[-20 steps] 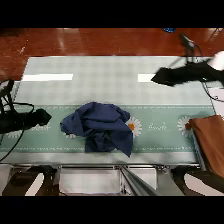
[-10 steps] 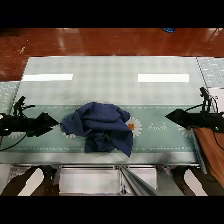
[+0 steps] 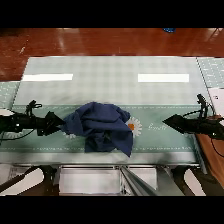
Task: Fold the shirts.
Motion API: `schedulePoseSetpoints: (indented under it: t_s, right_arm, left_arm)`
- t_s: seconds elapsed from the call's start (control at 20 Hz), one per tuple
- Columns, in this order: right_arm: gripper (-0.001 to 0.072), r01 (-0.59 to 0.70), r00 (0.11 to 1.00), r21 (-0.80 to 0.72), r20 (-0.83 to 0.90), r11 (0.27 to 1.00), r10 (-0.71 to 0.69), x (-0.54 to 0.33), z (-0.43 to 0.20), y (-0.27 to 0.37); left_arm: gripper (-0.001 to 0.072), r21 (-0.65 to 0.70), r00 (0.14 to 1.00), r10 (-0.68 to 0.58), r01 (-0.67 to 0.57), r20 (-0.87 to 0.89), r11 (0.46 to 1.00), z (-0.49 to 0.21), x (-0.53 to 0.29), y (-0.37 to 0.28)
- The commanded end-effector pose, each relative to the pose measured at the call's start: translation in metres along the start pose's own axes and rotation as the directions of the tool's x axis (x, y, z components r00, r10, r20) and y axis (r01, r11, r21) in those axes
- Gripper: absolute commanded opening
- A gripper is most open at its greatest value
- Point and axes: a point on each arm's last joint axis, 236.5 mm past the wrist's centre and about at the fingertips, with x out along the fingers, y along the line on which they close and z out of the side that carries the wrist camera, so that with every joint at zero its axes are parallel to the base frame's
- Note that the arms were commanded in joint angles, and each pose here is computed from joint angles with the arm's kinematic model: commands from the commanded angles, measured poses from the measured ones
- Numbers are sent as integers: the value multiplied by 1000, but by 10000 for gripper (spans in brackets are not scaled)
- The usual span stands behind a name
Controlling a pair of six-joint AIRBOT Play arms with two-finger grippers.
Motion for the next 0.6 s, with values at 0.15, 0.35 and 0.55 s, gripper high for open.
schedulePoseSetpoints:
  t_s: [0.15,0.35,0.55]
  right_arm:
    - [409,-10,1000,7,-15,1000,10,0,-4,2]
    - [409,-50,988,21,-144,999,52,7,-39,15]
    - [409,-124,941,-44,-323,991,104,31,-100,56]
  left_arm:
    - [488,89,997,-16,22,-76,996,-11,41,-27]
    - [16,162,995,-37,52,-97,985,-10,32,-44]
    - [16,184,994,-45,64,-103,981,-8,28,-51]
